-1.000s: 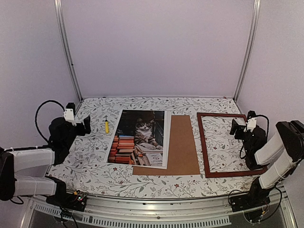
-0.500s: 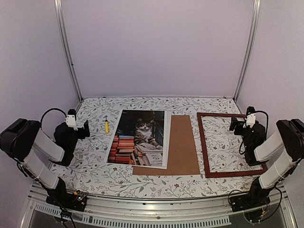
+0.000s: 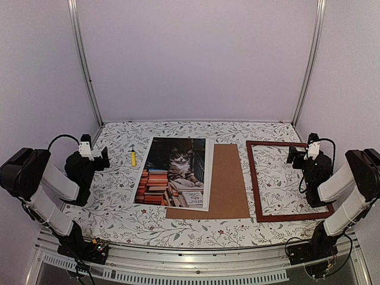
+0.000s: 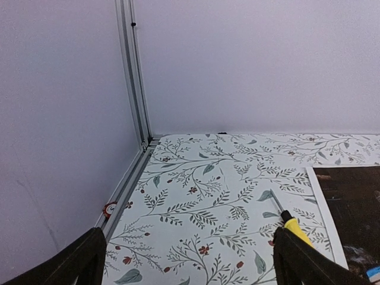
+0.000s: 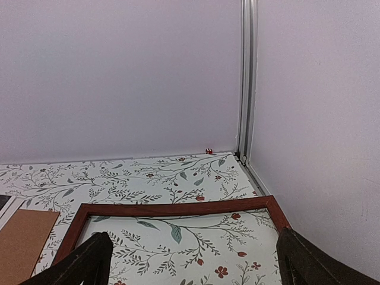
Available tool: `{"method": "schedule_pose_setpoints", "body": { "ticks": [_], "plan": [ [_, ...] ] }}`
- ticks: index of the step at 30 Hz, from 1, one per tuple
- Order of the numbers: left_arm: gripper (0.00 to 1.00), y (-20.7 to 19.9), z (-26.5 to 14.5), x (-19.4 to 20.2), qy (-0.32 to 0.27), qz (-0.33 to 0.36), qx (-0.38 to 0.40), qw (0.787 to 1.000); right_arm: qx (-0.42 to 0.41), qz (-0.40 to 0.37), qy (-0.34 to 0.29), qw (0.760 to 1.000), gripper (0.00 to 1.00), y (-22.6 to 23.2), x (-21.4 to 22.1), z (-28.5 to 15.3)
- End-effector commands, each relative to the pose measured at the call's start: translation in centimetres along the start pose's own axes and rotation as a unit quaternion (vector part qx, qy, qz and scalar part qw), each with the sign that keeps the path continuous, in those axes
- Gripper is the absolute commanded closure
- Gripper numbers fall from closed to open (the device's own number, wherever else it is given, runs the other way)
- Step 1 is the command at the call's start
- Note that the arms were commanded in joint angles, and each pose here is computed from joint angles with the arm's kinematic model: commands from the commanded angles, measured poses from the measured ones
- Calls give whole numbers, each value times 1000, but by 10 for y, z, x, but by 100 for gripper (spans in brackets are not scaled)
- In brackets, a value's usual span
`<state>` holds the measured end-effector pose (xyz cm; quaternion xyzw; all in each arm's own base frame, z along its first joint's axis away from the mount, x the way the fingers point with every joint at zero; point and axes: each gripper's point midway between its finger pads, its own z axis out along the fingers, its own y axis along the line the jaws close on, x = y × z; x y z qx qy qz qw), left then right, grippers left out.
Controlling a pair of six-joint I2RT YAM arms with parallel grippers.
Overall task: Take the photo out of the frame
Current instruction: Reset both arms
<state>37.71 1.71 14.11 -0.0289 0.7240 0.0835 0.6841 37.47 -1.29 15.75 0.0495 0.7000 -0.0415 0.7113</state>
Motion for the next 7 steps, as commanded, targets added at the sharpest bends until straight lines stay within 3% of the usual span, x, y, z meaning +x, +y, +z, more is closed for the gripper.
{"method": "schedule_pose_setpoints", "body": {
  "ticks": [1, 7],
  "plan": [
    [1, 2, 3, -11, -21, -8, 0, 1000, 10, 1, -1, 1000, 1, -3, -1, 3],
    [1, 2, 3, -11, -21, -8, 0, 1000, 9, 1, -1, 1000, 1, -3, -1, 3]
  ]
}}
